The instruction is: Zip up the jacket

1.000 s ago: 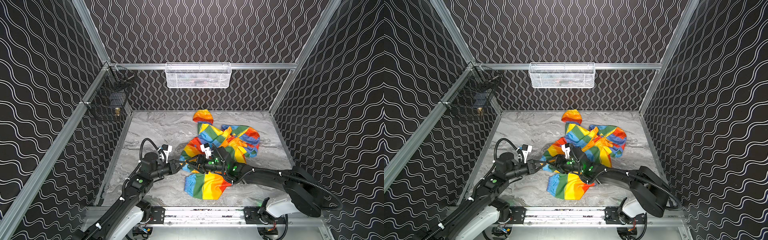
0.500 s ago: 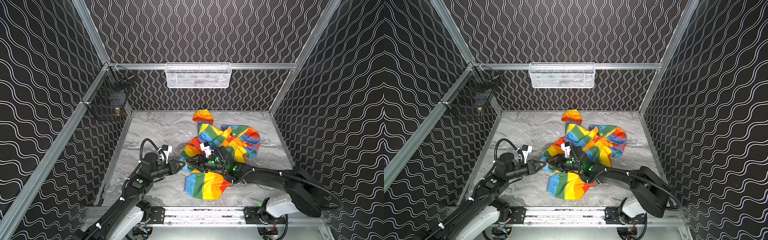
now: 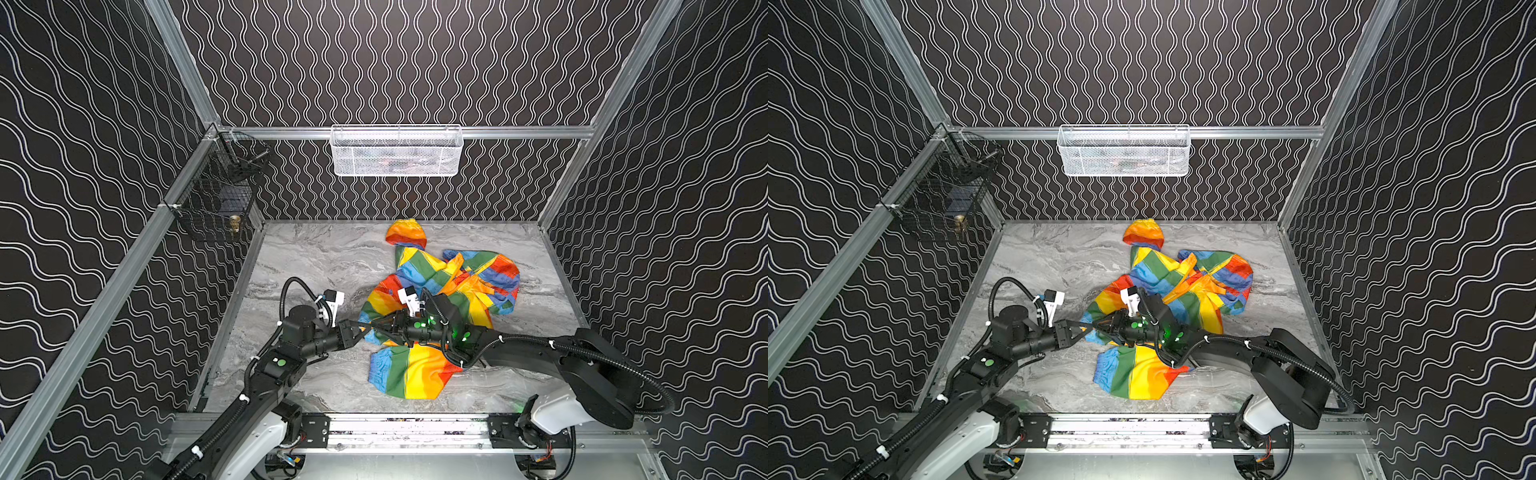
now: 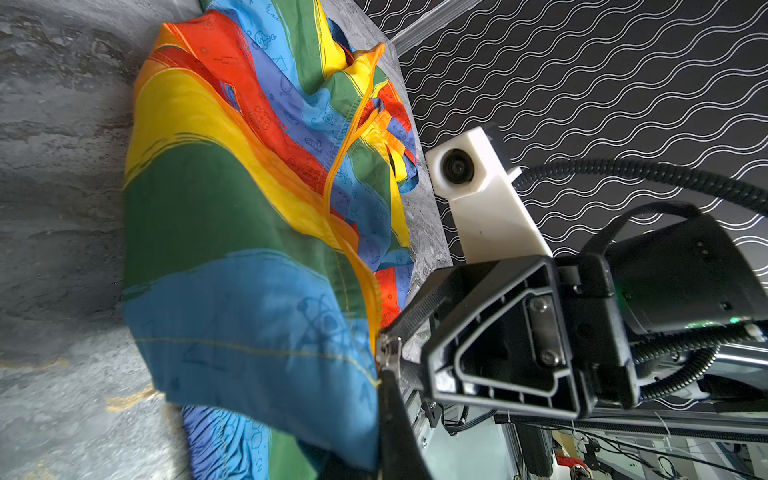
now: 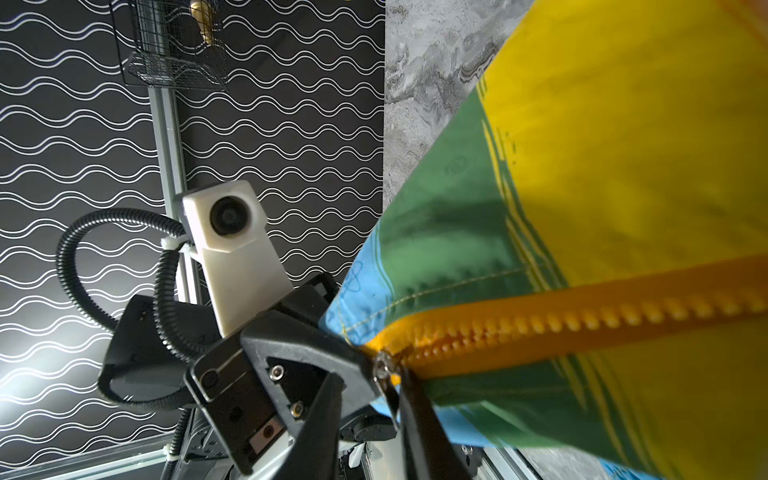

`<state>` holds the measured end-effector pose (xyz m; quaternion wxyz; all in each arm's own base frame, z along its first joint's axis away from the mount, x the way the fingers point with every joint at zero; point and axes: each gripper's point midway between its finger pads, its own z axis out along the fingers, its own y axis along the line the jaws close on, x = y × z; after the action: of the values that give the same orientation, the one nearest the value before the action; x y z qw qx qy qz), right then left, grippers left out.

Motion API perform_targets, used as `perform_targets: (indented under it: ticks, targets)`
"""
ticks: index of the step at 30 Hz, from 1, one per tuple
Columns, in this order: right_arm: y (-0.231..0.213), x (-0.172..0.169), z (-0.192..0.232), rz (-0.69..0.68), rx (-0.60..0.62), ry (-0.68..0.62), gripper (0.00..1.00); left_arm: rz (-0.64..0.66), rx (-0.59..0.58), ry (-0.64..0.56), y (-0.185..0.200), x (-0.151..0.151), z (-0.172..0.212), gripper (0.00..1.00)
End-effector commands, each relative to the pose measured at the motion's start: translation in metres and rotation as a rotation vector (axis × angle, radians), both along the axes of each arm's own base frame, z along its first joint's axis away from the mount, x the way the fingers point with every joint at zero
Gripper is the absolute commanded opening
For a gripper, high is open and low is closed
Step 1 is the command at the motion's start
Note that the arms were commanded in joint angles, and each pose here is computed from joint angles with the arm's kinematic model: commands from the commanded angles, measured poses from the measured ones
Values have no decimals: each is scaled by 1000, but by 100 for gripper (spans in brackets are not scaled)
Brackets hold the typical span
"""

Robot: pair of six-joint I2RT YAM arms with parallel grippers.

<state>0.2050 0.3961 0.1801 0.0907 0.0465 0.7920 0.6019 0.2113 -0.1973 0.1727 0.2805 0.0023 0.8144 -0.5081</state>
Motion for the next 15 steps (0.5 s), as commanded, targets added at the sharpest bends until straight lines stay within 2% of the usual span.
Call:
perform_targets:
  ticks: [1, 15]
  targets:
    - [2, 0, 6, 2, 18, -10, 22, -11, -19, -28, -2, 0, 7, 0]
    - [3, 1, -1, 10, -22, -2, 9, -10, -14, -31, -1, 0, 9, 0]
